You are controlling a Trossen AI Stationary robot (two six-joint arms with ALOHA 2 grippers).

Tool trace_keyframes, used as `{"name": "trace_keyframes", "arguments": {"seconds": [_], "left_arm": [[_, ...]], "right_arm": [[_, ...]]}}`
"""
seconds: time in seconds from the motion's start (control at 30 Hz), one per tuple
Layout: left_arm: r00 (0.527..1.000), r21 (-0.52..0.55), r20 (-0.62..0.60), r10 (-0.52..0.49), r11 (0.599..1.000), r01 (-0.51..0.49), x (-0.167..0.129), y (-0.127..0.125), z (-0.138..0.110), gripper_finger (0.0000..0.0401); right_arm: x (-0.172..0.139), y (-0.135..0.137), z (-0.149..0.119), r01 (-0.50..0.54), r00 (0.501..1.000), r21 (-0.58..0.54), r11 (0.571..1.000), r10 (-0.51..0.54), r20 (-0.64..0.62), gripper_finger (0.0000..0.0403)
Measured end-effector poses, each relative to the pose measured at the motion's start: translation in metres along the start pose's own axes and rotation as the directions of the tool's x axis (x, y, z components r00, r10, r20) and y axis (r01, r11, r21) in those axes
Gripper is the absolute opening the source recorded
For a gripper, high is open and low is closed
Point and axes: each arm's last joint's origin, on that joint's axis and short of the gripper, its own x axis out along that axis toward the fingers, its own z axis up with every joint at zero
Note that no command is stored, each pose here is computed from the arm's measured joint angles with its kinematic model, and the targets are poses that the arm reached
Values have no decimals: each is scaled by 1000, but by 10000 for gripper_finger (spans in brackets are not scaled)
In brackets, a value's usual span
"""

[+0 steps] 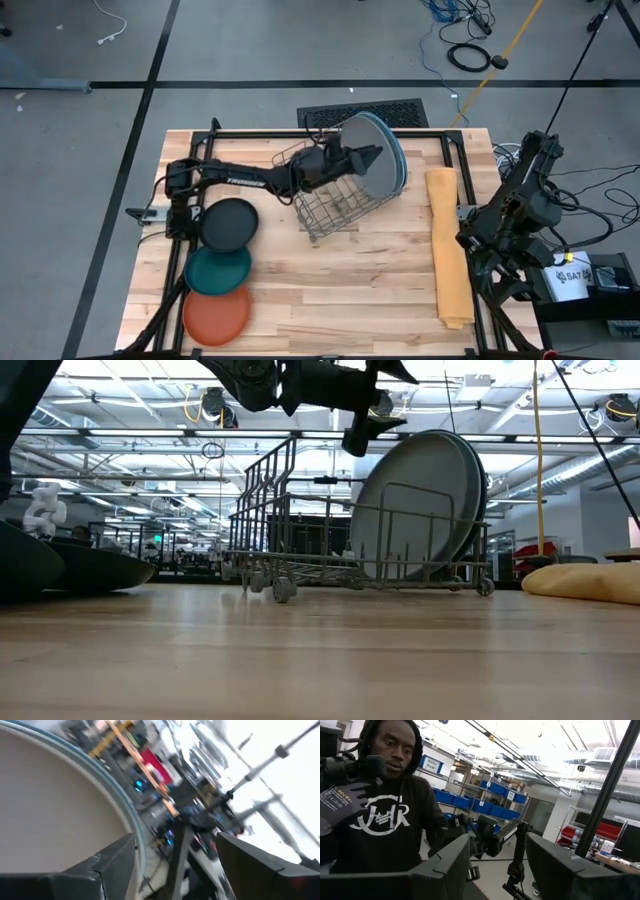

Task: Sort dishes
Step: Put the black plate into the dish rack

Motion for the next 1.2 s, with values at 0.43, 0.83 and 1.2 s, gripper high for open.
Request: {"name": "trace_keyframes", "arguments": {"seconds": [0.43, 0.83, 1.2], "left_arm": [[980, 517, -200, 1, 849, 104, -77, -109, 22, 233], [739, 699, -408, 537, 704, -126, -214, -141, -33, 216], [129, 939, -271, 954, 291, -182, -225, -66, -81, 216]], "right_arm": [[0, 0, -5, 59, 996, 10, 998, -58, -73, 185], [-1, -8, -11, 338, 922, -19, 941, -336, -192, 185], [4, -16, -10, 443, 876, -86, 892, -452, -168, 185]]}}
